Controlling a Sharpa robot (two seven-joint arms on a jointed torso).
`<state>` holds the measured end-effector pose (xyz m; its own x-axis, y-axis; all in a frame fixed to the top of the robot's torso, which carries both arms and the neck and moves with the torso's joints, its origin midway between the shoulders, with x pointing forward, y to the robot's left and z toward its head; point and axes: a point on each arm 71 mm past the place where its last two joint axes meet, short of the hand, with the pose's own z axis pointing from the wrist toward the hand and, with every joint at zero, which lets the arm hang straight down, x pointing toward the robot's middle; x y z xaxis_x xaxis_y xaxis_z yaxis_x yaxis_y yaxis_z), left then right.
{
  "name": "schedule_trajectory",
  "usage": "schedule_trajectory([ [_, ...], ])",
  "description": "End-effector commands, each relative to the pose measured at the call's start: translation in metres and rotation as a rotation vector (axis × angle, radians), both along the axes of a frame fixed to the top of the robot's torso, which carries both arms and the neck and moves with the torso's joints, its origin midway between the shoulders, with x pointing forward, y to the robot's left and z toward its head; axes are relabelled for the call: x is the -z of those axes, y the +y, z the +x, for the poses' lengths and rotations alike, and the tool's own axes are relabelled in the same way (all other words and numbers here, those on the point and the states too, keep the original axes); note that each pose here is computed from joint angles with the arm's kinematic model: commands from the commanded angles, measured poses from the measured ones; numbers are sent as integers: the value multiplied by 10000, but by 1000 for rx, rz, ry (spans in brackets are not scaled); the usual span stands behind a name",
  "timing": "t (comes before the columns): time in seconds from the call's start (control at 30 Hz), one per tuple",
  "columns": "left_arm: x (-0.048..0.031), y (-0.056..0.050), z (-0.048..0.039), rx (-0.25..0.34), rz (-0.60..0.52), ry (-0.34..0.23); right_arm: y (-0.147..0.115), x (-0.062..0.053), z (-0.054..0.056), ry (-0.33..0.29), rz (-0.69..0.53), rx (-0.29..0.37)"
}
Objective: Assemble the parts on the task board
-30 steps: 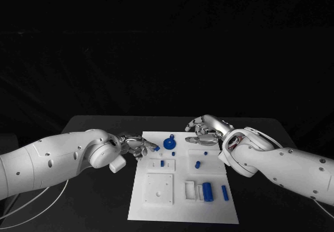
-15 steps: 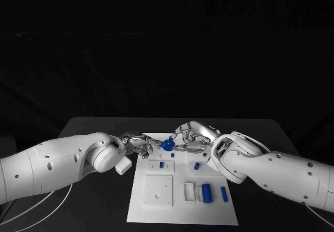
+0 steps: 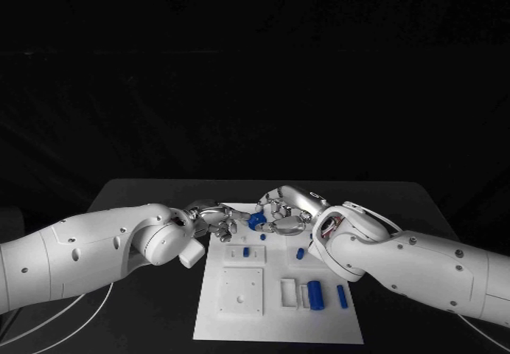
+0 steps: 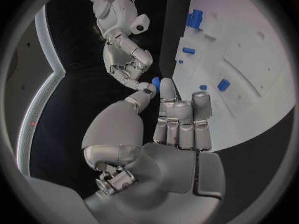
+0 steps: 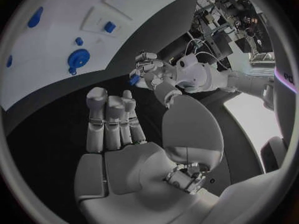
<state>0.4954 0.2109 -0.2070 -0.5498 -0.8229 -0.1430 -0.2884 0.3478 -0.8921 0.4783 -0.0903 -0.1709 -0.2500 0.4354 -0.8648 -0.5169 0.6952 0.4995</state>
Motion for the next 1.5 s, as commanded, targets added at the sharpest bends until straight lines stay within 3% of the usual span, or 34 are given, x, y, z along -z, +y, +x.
schedule_trajectory([
  [0.03,-26,-33,-5,0,-27,-10,-1,0,1,-31,-17,17],
  [1.5,-34,-125,-58,38,-59,10,89,45,-3,-21,-28,-6],
])
